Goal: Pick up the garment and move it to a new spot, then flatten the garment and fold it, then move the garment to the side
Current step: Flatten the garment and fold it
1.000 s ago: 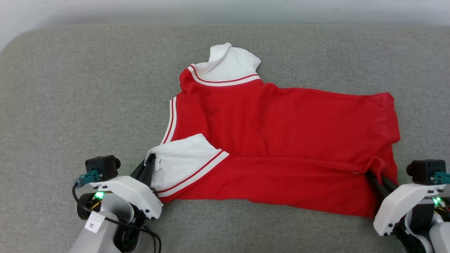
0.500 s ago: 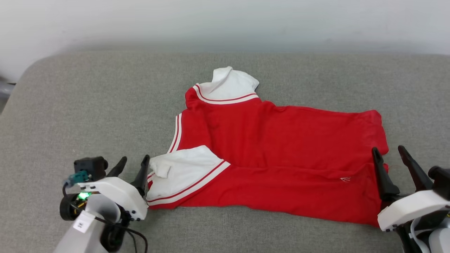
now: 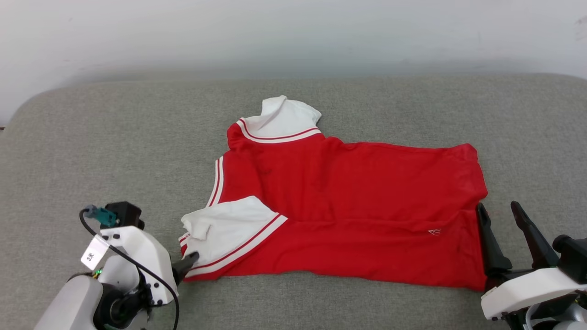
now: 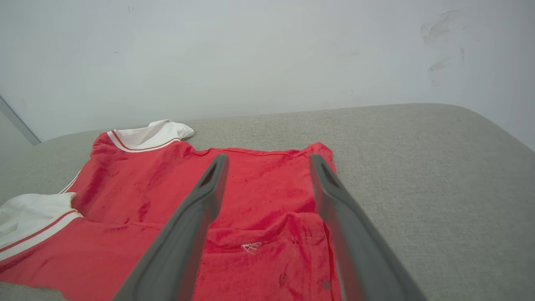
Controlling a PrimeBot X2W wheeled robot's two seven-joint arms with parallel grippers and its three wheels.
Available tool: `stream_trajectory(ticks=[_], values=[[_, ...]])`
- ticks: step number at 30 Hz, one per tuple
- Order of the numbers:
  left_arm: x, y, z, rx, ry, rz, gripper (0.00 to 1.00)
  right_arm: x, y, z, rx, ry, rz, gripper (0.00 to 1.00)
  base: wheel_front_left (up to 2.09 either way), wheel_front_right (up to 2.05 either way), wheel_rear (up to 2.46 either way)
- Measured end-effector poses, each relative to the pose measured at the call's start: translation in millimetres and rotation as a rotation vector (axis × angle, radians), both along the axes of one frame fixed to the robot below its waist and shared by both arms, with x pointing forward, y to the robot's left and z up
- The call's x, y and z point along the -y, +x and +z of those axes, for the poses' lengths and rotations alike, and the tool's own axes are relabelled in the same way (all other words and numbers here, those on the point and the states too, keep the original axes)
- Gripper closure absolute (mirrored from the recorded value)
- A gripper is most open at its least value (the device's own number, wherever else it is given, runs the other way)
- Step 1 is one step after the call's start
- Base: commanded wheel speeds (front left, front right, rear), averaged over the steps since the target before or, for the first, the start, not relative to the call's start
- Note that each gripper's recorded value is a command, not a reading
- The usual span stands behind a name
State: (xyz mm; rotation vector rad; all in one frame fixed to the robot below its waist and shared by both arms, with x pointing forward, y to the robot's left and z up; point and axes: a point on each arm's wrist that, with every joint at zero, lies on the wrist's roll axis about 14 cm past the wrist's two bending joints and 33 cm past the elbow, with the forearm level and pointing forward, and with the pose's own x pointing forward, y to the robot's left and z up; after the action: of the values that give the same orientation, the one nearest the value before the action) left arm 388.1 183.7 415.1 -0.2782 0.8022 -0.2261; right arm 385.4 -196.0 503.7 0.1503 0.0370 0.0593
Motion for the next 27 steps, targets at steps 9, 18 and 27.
stream_trajectory(ticks=[9, 18, 27], values=[[19.0, -31.9, -33.2, -0.250, -0.025, -0.042, 0.00, 7.4, -0.4, -11.4, -0.045, 0.008, -0.031, 0.00, 0.00, 0.00, 0.00], [33.9, -34.2, -45.5, -0.293, -0.041, -0.091, 1.00, 19.5, -0.3, -30.7, -0.147, 0.015, -0.051, 0.00, 0.00, 0.00, 0.00], [27.5, -24.9, -25.4, -0.143, -0.035, -0.055, 1.00, 43.2, -34.0, -75.3, -0.510, 0.024, -0.021, 0.00, 0.00, 0.00, 0.00]])
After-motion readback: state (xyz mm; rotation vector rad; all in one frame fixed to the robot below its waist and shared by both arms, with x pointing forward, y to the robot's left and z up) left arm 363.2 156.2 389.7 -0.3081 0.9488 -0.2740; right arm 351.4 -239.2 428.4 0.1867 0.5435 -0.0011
